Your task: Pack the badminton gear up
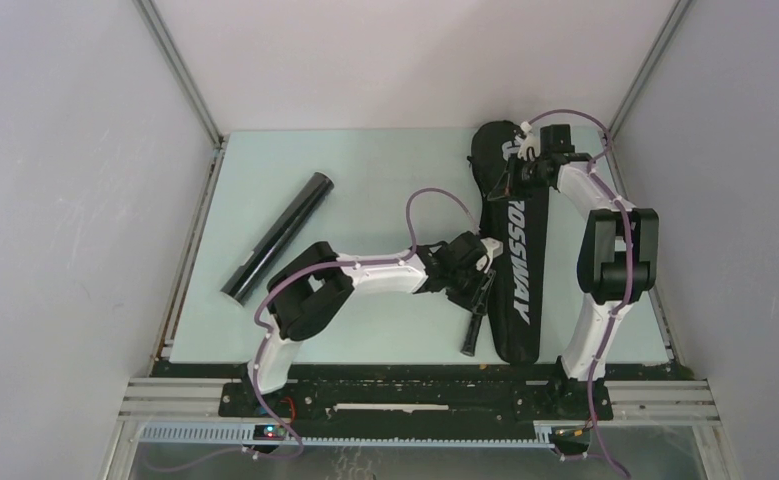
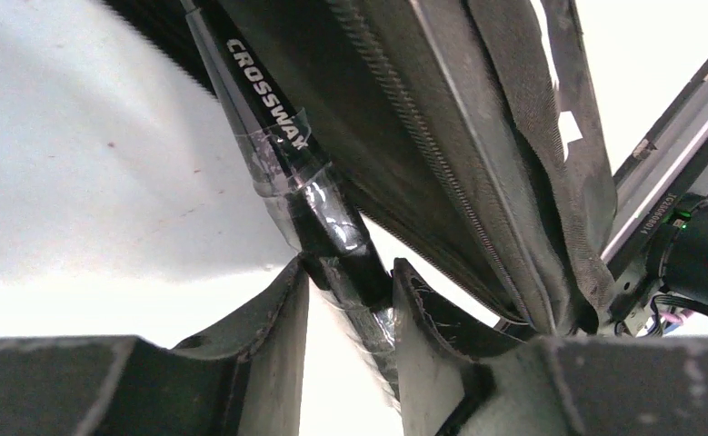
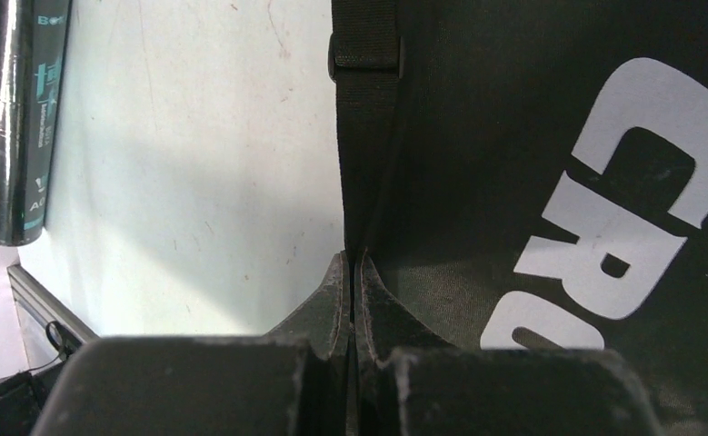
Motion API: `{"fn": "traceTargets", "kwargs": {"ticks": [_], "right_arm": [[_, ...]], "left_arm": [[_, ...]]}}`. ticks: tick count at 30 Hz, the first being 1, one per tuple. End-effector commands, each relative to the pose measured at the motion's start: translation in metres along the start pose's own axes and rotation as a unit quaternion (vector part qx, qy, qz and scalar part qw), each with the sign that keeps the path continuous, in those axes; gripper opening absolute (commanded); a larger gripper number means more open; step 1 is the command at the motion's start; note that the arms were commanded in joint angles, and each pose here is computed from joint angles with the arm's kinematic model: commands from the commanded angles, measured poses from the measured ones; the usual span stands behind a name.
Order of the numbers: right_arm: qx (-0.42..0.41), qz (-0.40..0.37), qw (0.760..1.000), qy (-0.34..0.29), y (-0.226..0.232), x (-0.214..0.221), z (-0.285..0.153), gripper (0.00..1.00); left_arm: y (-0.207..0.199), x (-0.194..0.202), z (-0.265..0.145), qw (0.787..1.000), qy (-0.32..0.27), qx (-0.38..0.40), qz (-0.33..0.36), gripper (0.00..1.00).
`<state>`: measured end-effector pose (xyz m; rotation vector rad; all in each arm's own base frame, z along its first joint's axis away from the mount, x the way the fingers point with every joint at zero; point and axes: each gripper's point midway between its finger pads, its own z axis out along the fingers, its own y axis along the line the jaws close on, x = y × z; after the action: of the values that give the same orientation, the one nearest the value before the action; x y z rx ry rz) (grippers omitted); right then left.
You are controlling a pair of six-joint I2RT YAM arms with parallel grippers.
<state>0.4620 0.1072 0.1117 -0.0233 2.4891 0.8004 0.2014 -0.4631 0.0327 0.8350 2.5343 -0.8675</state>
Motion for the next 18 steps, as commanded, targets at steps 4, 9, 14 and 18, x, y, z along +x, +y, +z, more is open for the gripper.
{"fn": "traceTargets", "kwargs": {"ticks": [4, 9, 14, 18], "right_arm": [[-0.014, 0.027, 0.999, -0.015, 0.013, 0.011, -0.016, 0.0], [-0.014, 0.027, 0.999, -0.027, 0.015, 0.002, -0.017, 0.0], [0.003, 0.011, 0.999, -0.04, 0.008, -0.017, -0.033, 0.27], [0.033, -0.02, 0.998, -0.052, 0.006, -0.026, -0.052, 0.61]], "left_arm": [[0.02, -0.053, -0.023, 0.995, -0.073, -0.039, 0.053, 0.0], [0.0, -0.066, -0.017, 0.997, -0.074, 0.002, 0.037, 0.0], [-0.003, -0.064, -0.015, 0.997, -0.076, 0.012, 0.027, 0.0], [0.001, -0.056, -0.013, 0.997, -0.073, 0.011, 0.021, 0.0]]}}
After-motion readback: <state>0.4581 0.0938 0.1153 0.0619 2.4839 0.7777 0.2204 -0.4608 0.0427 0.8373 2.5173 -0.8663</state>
